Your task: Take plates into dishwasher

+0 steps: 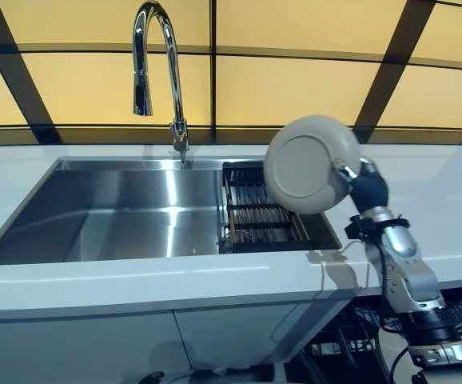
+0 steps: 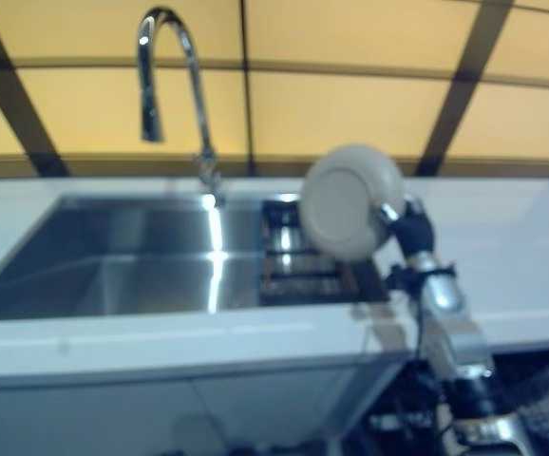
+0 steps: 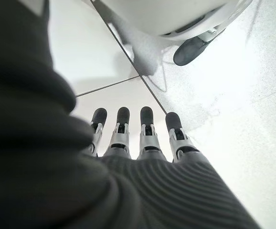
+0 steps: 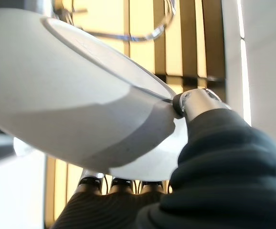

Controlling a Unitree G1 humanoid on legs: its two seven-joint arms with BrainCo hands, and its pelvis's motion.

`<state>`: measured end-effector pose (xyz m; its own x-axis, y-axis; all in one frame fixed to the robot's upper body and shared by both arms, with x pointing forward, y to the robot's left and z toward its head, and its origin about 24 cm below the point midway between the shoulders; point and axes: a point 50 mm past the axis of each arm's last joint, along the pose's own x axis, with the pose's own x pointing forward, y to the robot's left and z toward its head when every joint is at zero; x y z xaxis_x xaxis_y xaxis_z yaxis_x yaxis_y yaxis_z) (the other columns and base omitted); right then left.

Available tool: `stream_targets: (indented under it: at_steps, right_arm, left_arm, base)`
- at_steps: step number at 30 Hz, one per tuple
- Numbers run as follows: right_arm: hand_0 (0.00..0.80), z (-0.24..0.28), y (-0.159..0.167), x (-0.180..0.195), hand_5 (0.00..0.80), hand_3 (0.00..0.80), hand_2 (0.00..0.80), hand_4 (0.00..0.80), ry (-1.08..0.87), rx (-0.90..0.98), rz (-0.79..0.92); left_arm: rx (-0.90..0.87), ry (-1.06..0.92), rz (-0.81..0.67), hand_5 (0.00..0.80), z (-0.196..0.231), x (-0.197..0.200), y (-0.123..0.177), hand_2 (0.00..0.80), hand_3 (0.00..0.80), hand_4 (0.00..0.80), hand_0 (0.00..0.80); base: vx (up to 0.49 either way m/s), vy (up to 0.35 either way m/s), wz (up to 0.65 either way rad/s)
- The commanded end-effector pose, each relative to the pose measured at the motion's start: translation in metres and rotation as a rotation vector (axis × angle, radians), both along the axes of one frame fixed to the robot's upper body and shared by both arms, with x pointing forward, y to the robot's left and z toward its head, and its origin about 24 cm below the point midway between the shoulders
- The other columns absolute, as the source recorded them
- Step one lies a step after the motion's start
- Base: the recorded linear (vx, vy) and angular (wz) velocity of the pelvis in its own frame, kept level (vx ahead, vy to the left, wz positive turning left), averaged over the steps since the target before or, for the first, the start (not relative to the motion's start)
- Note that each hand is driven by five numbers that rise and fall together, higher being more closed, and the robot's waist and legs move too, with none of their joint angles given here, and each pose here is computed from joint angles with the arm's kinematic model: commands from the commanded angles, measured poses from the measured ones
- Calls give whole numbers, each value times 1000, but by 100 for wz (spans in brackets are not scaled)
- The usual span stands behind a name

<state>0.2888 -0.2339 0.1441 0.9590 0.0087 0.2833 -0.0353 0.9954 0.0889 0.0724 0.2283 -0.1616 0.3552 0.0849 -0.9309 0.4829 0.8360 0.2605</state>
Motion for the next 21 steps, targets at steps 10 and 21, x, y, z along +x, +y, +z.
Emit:
stream_targets:
  at_steps: [10,21]
  right_arm:
    - [800,45,-49,-25,800,800,800,800,-268,6,-200]
    - [800,32,-60,-24,800,800,800,800,-210,-48,-316]
  left_arm:
    - [118,-28,8,0,13,25,39,0,0,0,0]
    - [108,-70,30,0,17,36,40,0,0,0,0]
  base:
    - [-172,1,-56]
    - [-158,-217,-84]
